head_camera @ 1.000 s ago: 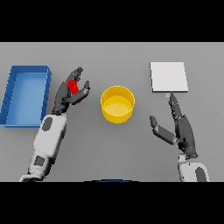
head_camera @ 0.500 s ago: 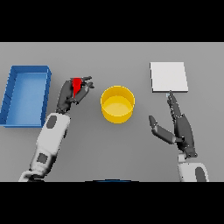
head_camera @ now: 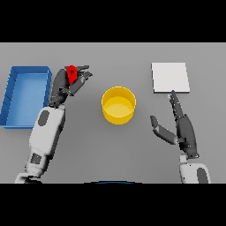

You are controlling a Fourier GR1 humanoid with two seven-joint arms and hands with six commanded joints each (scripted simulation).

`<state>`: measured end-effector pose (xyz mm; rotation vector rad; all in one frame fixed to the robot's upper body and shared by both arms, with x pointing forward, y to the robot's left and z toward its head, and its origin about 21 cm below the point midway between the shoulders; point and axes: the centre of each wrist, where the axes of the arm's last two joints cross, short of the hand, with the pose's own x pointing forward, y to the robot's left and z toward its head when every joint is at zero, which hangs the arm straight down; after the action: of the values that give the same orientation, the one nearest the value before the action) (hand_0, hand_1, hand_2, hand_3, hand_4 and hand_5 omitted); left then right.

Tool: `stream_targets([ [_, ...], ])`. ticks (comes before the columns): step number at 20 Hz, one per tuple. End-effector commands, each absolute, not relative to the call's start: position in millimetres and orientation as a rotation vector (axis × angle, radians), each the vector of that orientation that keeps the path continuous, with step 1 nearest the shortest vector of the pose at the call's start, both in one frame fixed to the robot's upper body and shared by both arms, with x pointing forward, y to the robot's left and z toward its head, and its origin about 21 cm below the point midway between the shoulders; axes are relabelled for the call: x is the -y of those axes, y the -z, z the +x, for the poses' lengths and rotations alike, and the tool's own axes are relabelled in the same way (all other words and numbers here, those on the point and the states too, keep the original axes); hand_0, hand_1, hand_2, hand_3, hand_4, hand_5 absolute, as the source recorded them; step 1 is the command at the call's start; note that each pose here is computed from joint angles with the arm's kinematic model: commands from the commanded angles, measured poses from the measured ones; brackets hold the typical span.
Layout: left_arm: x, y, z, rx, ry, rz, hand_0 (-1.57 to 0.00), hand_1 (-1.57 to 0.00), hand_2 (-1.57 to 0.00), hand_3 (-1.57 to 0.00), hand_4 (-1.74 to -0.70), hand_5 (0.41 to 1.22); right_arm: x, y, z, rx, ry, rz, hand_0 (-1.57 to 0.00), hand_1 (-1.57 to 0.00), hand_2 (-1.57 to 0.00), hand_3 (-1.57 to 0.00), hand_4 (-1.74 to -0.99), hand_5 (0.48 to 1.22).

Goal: Pick up the red beaker and tilt it to pour out 1 green nut into yellow bowl. Pick up the yellow bowl and place it on the metallic measuring scale.

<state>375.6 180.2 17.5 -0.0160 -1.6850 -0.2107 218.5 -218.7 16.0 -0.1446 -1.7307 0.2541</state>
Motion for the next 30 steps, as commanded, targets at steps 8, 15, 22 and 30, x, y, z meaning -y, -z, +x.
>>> stream_targets([
  [8, -192.5, -40.3, 375.0, 1.702, 0.45, 0.105, -1.56, -1.56, -1.56, -1.56, -1.73, 1.134, 222.1, -13.9, 214.9, 1.753, -0.306, -0.183, 0.0, 0.0, 0.0, 0.0, -1.21, 0.664],
  [15, -171.5, -76.9, 384.1, 1.613, 0.95, 0.348, -1.57, -1.57, -1.57, -1.57, -1.74, 1.129, 218.7, -17.6, 216.1, 1.715, -0.307, -0.18, 0.0, 0.0, 0.0, 0.0, -1.178, 0.663],
  [22, -131.7, -99.3, 387.5, 1.493, 1.448, 0.626, -1.57, -1.57, -1.57, -1.57, -1.74, 1.191, 219.3, -14.4, 213.2, 1.703, -0.283, -0.15, 0.0, 0.0, 0.0, 0.0, -1.182, 0.674],
  [30, -99.4, -115.0, 397.9, 1.251, 1.963, 0.862, -1.57, -1.57, -1.57, -1.33, -1.72, 1.216, 217.2, -12.4, 211.9, 1.672, -0.225, -0.115, 0.0, 0.0, 0.0, 0.0, -1.202, 0.651],
])
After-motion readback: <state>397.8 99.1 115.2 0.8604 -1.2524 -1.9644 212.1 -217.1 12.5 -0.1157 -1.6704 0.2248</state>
